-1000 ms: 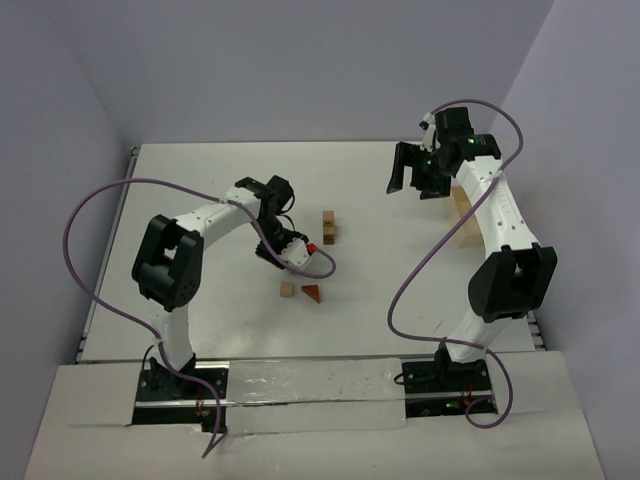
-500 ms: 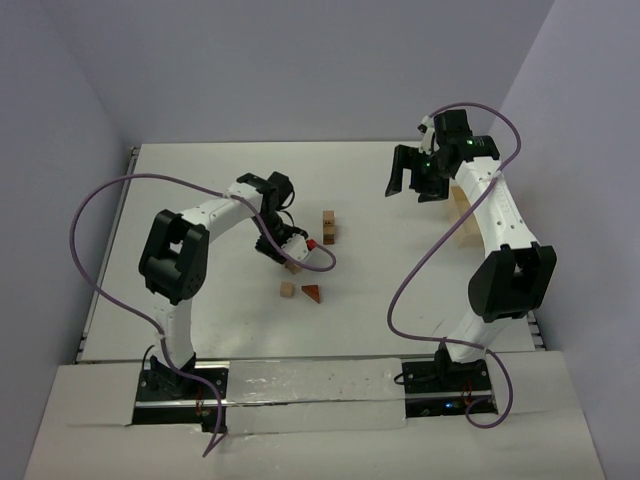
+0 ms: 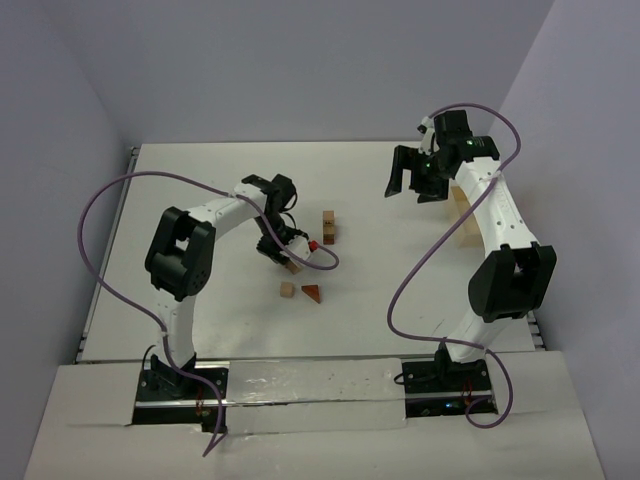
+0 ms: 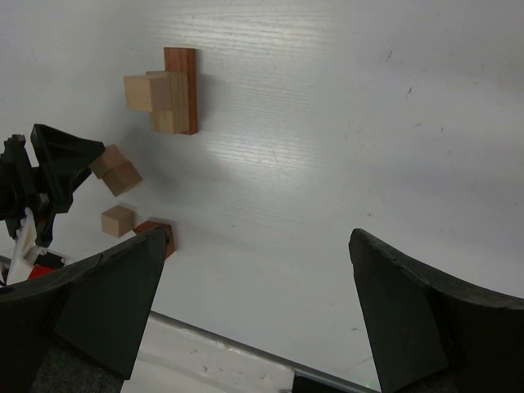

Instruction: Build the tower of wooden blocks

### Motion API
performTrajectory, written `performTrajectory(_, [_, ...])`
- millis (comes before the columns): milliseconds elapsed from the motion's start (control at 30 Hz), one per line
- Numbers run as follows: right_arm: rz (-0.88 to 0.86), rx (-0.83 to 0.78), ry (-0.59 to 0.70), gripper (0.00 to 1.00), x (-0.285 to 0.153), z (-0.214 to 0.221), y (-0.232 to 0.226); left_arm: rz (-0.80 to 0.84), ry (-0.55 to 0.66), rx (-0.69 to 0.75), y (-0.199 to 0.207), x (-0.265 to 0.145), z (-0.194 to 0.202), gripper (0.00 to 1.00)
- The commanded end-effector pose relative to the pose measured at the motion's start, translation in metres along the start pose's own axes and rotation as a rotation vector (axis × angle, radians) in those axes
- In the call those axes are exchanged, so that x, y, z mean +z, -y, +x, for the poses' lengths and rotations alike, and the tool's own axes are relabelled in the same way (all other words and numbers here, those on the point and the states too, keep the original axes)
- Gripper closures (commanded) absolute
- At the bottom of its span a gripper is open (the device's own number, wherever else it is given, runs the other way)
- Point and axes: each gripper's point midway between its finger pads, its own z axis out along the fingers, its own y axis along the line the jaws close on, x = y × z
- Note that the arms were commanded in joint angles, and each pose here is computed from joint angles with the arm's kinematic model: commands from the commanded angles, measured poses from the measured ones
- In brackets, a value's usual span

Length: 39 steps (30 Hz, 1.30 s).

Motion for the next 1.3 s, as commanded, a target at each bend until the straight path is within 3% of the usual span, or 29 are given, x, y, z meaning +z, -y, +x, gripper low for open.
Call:
performTrajectory(0, [-0.018, -0.018, 0.02, 0.0, -0.005, -0.002, -0.002, -0.035, 0.028, 0.027, -0.014, -0.005, -0.008, 0.43])
performTrajectory(433, [-0.018, -0.017, 0.019, 0.0, -0.005, -0.001, -0.002, -0.058, 0.064, 0.017, -0.017, -0.002, -0.013, 0.58])
performTrajectory(567, [-0.015, -0.018, 0.023, 0.0, -0.006, -0.002, -0.001, -0.056, 0.082, 0.004, -0.011, -0.003, -0.017, 0.68])
performTrajectory(700, [-0.014, -0.017, 0.026, 0.0, -0.008, -0.001, -0.001, -0.063, 0.083, -0.036, -0.002, -0.009, -0.021, 0.87])
performTrajectory(800, [-0.023, -0.015, 0.029, 0.0, -0.009, -0.001, -0.002, -0.079, 0.091, -0.118, 0.009, -0.024, -0.03, 1.0])
performTrajectory(1100, [-0.036, -0.013, 0.038, 0.0, -0.013, -0.002, -0.006, -0.149, 0.148, -0.644, 0.025, -0.074, -0.057, 1.0])
performTrajectory(1167, [-0.033, -0.012, 0.044, 0.0, -0.015, -0.002, -0.006, -0.162, 0.213, -0.834, 0.025, -0.085, -0.072, 1.0])
performTrajectory(1267, [-0.027, -0.014, 0.048, 0.0, -0.016, -0.003, -0.005, -0.15, 0.323, -0.993, 0.021, -0.096, -0.094, 1.0])
